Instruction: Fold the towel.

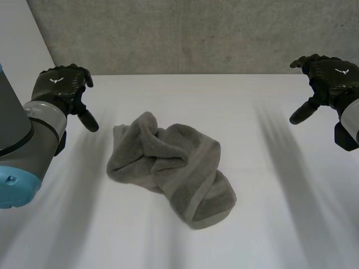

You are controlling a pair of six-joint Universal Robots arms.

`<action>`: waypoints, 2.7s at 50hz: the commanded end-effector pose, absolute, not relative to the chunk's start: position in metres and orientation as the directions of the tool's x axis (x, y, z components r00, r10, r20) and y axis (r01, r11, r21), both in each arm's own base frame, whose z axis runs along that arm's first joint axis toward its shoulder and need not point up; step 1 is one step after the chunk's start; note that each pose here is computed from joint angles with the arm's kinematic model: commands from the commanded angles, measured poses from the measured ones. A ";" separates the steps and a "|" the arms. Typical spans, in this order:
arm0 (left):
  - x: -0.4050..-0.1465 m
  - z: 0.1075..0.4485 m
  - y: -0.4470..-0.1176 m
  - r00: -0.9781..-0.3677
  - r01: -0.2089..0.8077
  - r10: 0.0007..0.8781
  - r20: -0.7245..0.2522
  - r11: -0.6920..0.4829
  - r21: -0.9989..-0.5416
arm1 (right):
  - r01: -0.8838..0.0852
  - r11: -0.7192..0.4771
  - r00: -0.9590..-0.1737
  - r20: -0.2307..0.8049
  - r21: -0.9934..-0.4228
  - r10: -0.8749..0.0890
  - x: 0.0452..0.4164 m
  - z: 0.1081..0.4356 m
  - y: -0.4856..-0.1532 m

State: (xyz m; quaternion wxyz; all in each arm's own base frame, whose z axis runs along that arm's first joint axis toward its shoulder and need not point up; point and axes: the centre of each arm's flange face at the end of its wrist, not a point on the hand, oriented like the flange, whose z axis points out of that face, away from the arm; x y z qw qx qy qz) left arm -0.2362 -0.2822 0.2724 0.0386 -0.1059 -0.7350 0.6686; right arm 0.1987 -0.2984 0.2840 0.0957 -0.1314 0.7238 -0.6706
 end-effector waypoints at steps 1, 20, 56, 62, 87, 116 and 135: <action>-0.238 0.273 -0.277 -0.965 0.108 0.249 -0.084 0.085 -0.991 | -0.088 0.057 -0.938 0.064 -0.995 -0.342 0.201 0.284 -0.297; -0.247 0.196 -0.216 -0.810 0.283 0.580 -0.085 0.259 -0.923 | -0.521 -0.045 -0.444 0.316 -0.852 -0.838 0.287 0.203 -0.183; -0.297 0.119 -0.256 -0.761 0.371 0.623 -0.181 0.188 -0.909 | -0.476 -0.052 -0.691 0.410 -0.878 -0.595 0.301 0.158 -0.243; -0.301 0.121 -0.258 -0.757 0.366 0.627 -0.184 0.173 -0.914 | -0.473 -0.002 -0.759 0.408 -0.881 -0.508 0.275 0.164 -0.271; -0.297 0.118 -0.249 -0.753 0.378 0.633 -0.180 0.192 -0.905 | -0.444 -0.065 -0.490 0.303 -0.894 -0.817 0.303 0.138 -0.194; -0.296 0.140 -0.266 -0.778 0.336 0.602 -0.183 0.152 -0.930 | -0.341 -0.157 -0.675 0.358 -0.927 -0.645 0.284 0.195 -0.258; -0.272 0.215 -0.283 -0.793 0.250 0.578 -0.194 0.018 -0.968 | -0.580 -0.007 -0.620 0.448 -0.814 -0.644 0.236 0.220 -0.287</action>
